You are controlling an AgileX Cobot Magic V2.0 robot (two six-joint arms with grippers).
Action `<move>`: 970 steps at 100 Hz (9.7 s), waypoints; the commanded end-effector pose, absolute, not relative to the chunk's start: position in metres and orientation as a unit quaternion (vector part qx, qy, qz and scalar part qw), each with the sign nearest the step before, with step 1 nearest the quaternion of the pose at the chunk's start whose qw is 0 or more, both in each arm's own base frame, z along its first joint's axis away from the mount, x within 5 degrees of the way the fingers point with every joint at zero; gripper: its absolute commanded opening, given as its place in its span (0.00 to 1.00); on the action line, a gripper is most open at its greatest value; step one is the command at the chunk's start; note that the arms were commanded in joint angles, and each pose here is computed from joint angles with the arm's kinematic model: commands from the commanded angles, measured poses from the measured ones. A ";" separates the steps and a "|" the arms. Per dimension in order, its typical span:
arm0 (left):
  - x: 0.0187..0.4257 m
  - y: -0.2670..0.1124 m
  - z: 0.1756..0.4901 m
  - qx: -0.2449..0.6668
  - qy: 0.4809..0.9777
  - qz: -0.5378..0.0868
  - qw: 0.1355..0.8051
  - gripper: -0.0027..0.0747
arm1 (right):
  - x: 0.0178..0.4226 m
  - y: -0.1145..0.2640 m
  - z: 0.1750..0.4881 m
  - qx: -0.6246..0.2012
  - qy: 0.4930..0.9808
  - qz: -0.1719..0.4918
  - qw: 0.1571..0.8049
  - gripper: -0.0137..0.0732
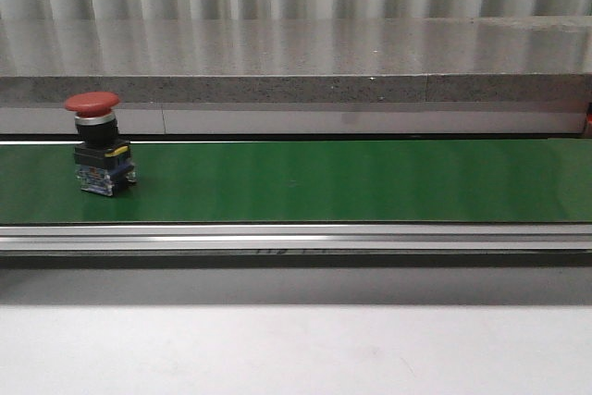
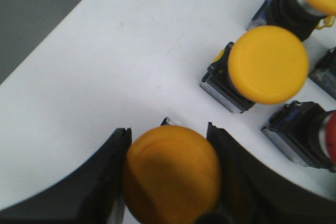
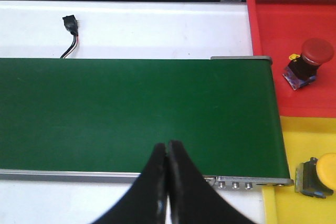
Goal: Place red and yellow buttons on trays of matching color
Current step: 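Lower the left gripper onto a yellow-capped button and grasp it, then set the yellow button on the green belt with the left gripper, then grasp the red button at the belt's end with the right gripper, then lower the red button into the red tray and open the right gripper, then grasp the yellow button at the belt's end with the right gripper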
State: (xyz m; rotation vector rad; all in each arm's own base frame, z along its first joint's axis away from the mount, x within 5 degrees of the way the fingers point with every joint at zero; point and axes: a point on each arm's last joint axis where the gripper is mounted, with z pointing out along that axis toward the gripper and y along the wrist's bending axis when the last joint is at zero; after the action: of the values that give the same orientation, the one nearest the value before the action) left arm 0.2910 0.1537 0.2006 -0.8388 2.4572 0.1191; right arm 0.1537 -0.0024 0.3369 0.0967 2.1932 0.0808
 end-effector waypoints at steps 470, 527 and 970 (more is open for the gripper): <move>0.096 -0.010 0.322 0.013 0.816 -0.048 0.575 0.01 | 0.236 0.039 0.324 -0.097 0.922 0.151 0.343 0.90; 0.096 -0.010 0.322 0.013 0.816 -0.048 0.575 0.01 | 0.308 0.057 0.276 -0.122 0.931 0.110 0.325 0.90; 0.096 -0.010 0.322 0.013 0.816 -0.048 0.575 0.01 | 0.265 0.006 0.314 -0.056 0.967 0.081 0.236 0.87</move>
State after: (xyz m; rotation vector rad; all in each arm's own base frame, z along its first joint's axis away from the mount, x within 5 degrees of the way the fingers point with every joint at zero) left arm 0.0930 -0.0081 0.3078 0.0323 2.0047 -0.0872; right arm 0.2550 0.0053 0.3084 -0.1238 2.7213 0.2589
